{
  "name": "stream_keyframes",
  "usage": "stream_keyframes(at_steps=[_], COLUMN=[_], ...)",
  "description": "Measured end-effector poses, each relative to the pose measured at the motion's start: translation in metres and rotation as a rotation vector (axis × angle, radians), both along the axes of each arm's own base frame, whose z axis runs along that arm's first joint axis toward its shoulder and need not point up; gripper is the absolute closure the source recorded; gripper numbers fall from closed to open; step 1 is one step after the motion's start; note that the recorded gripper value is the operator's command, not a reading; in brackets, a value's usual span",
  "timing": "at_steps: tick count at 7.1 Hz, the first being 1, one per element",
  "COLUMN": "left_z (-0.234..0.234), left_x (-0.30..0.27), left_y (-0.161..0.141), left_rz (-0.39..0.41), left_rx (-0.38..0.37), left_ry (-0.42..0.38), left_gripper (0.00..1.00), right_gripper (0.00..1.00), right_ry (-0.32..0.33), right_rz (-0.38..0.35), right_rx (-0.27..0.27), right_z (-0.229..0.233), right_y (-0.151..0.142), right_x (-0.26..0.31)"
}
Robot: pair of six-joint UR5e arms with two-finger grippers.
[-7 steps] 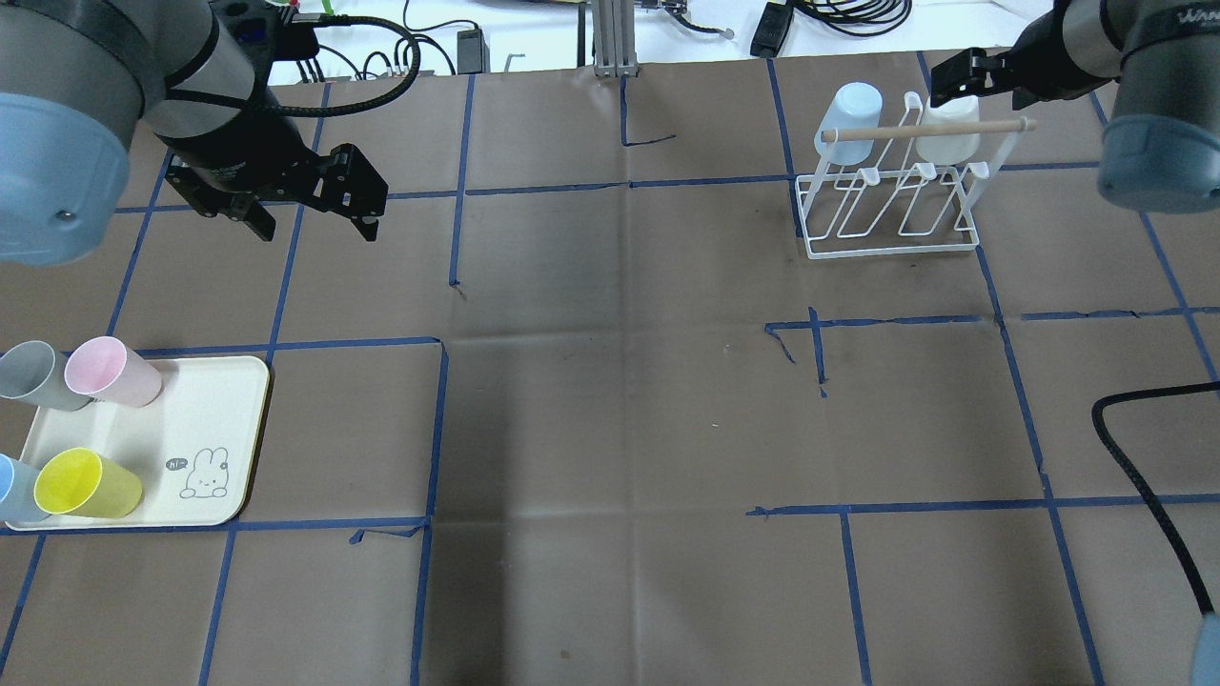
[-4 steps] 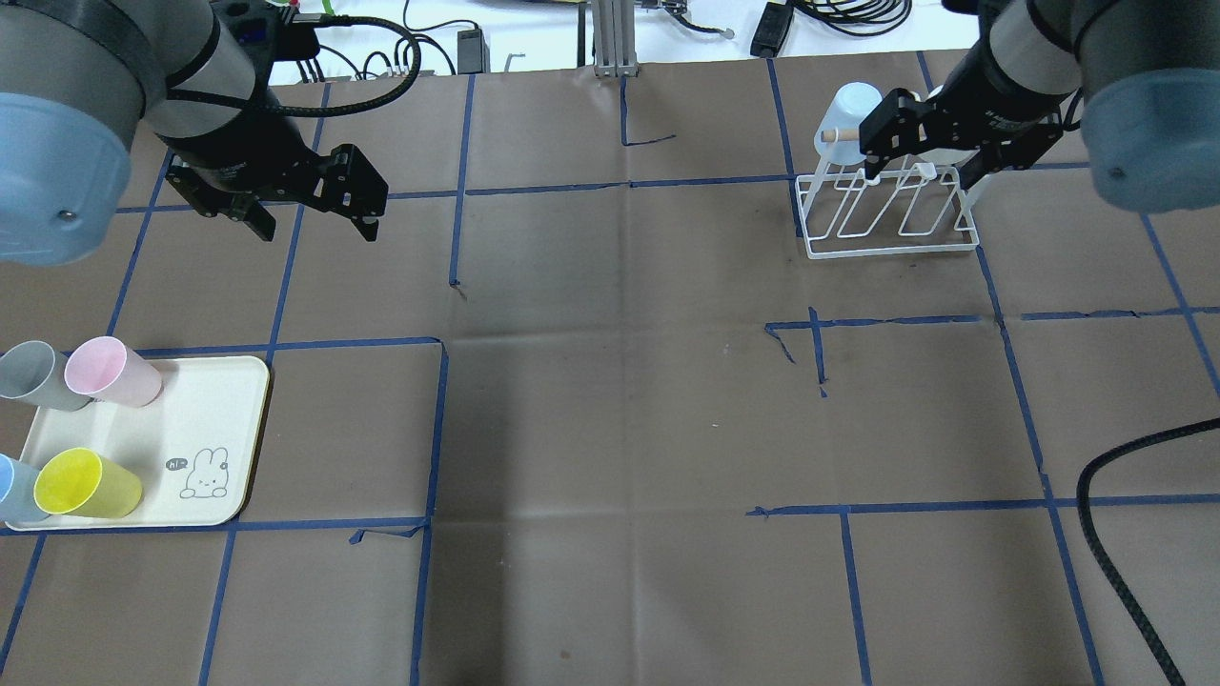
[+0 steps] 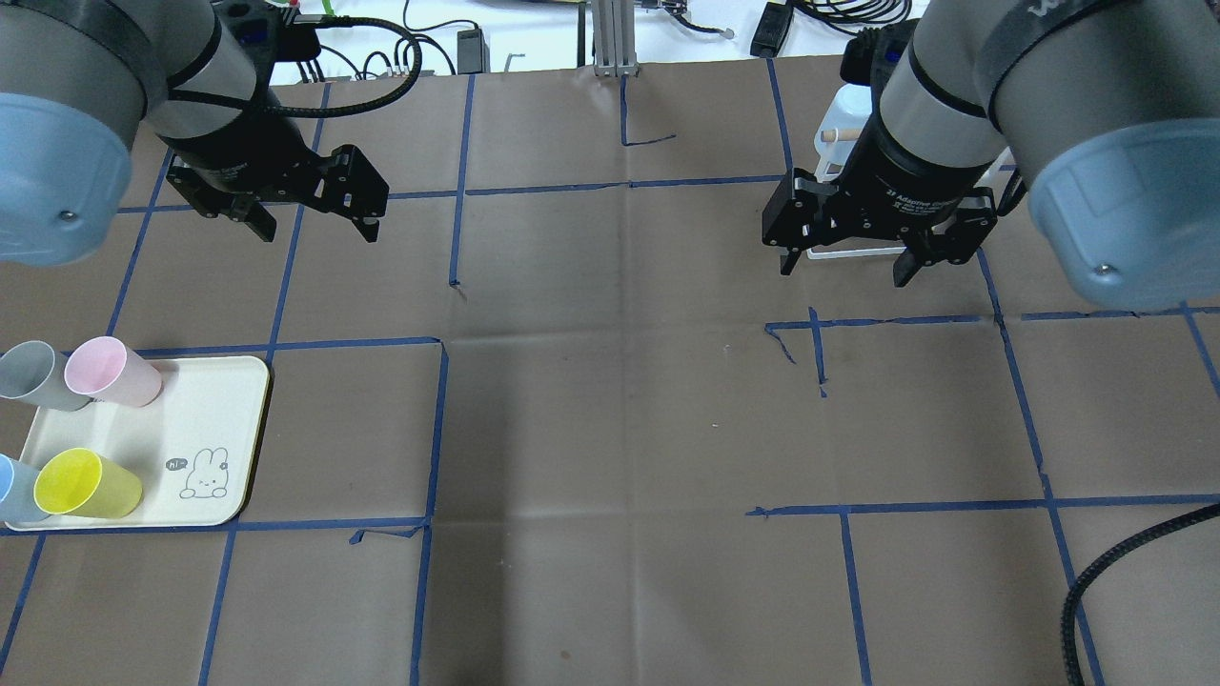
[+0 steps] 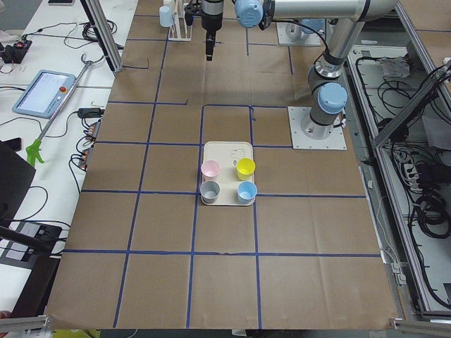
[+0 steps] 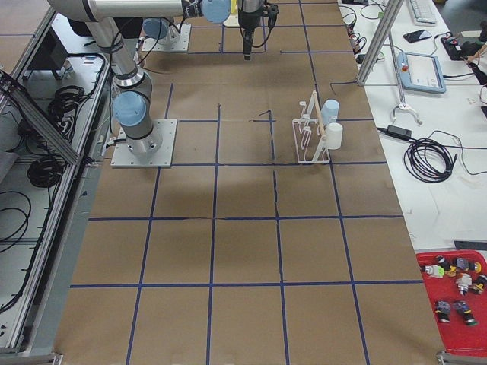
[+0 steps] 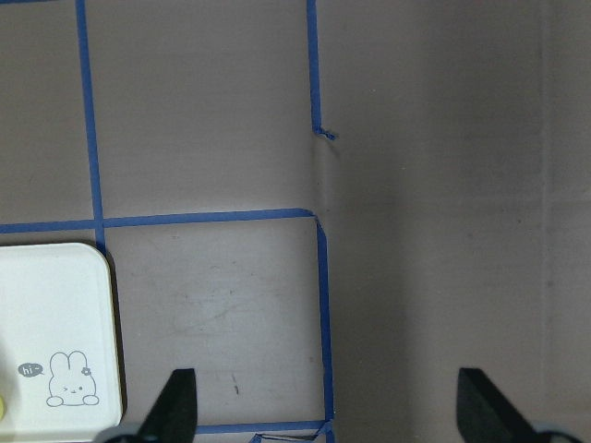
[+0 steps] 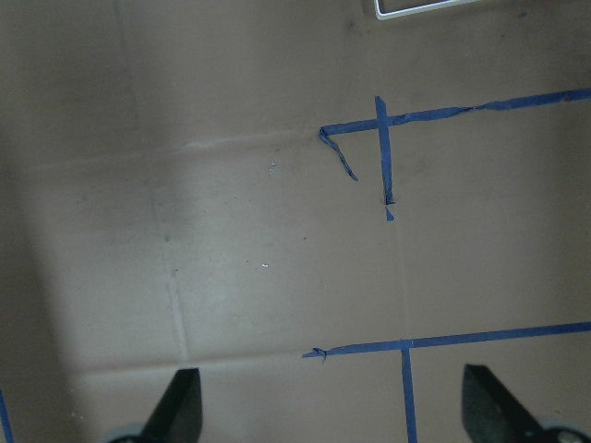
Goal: Transfer IKEA cup to right arm and place on rack
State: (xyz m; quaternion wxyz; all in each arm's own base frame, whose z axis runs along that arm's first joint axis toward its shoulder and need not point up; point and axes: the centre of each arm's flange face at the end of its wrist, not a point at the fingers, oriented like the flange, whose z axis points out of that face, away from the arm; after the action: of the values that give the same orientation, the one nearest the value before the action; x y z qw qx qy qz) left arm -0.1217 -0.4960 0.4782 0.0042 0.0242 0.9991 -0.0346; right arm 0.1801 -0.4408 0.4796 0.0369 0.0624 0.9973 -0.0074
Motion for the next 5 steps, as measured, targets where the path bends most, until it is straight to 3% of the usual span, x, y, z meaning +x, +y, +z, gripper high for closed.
stream_keyframes(at_steps=[5], left_z=[-0.001], left_x=[0.000], left_y=[0.000], left_rz=[0.000], left_rx=[0.002], left_ry=[0.000], left_gripper=[0.01], right_gripper=[0.00], right_ry=[0.011], right_rz=[-0.008], right_rx=[0.073], right_z=[-0.001], right_y=[0.031], right_x=[-0.003])
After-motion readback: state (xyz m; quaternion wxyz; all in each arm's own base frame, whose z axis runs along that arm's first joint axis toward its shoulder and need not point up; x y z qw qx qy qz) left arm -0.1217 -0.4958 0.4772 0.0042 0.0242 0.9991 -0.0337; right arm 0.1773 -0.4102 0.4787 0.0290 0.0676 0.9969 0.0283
